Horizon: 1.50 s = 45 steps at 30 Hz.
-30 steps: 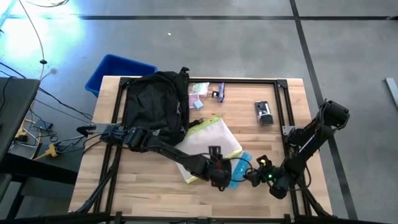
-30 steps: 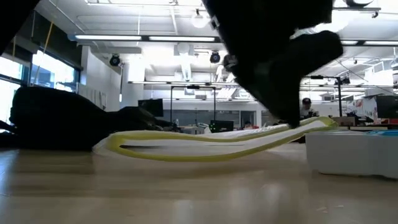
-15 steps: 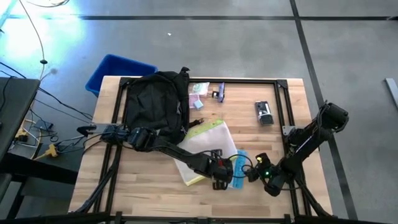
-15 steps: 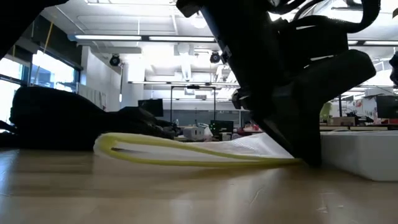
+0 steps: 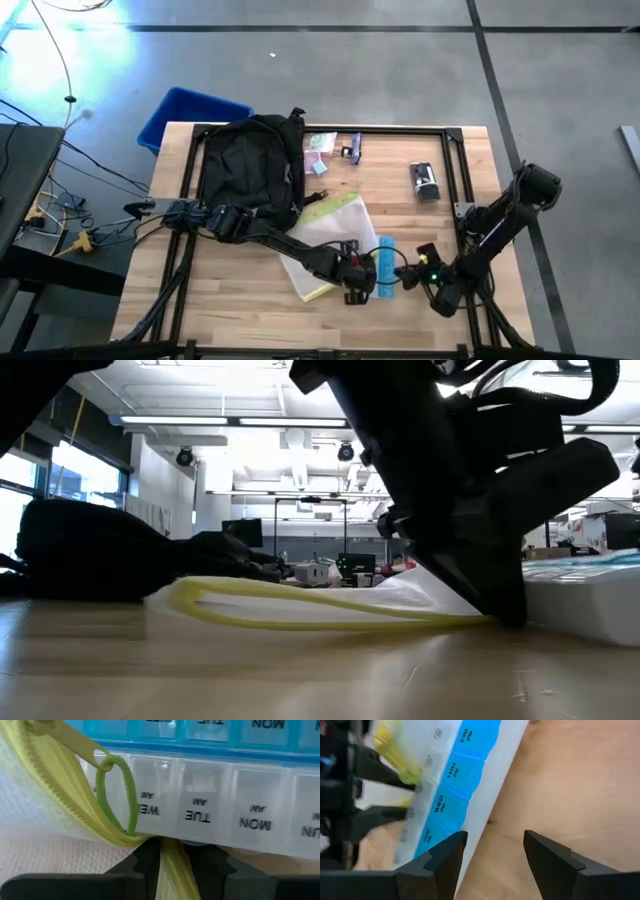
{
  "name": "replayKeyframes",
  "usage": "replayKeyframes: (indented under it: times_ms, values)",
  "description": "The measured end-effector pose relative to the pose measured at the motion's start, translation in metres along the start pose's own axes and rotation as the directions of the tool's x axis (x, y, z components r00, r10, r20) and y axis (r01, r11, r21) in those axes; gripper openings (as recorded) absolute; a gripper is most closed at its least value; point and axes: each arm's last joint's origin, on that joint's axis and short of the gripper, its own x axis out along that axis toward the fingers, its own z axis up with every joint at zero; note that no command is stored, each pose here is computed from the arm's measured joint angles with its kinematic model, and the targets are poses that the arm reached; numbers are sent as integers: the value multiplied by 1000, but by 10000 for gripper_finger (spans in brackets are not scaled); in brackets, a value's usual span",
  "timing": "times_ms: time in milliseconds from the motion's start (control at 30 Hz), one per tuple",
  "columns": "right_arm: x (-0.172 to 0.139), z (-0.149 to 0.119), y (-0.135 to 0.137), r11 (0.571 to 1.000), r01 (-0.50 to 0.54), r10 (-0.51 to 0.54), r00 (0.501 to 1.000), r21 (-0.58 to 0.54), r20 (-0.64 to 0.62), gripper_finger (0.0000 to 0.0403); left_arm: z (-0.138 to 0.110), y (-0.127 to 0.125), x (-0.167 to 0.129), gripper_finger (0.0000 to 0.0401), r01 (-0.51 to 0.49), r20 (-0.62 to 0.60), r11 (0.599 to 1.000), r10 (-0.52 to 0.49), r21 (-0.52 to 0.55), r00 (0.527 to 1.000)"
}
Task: Unpack backpack
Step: Put the white medicine organizer into the yellow zip bag
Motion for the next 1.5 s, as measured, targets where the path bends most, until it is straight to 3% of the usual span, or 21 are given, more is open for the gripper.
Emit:
replayKeyframes:
  times_ms: [567,933,1167,1500]
  values:
    - [-10,0,7,994,-107,106,994,28,25,199,1,0,1,82,1,13,1000,-1,-2,1000]
    - [-10,0,-2,998,33,-37,996,-46,-78,199,1,-1,1,82,2,14,1000,-2,-5,1000]
    - [-19,-3,-8,997,36,-42,994,-62,-97,199,1,-1,1,82,2,13,1000,-2,-5,1000]
    - [-22,-11,-5,996,-50,58,993,80,-99,199,2,-2,-1,82,6,23,1000,-6,-5,1000]
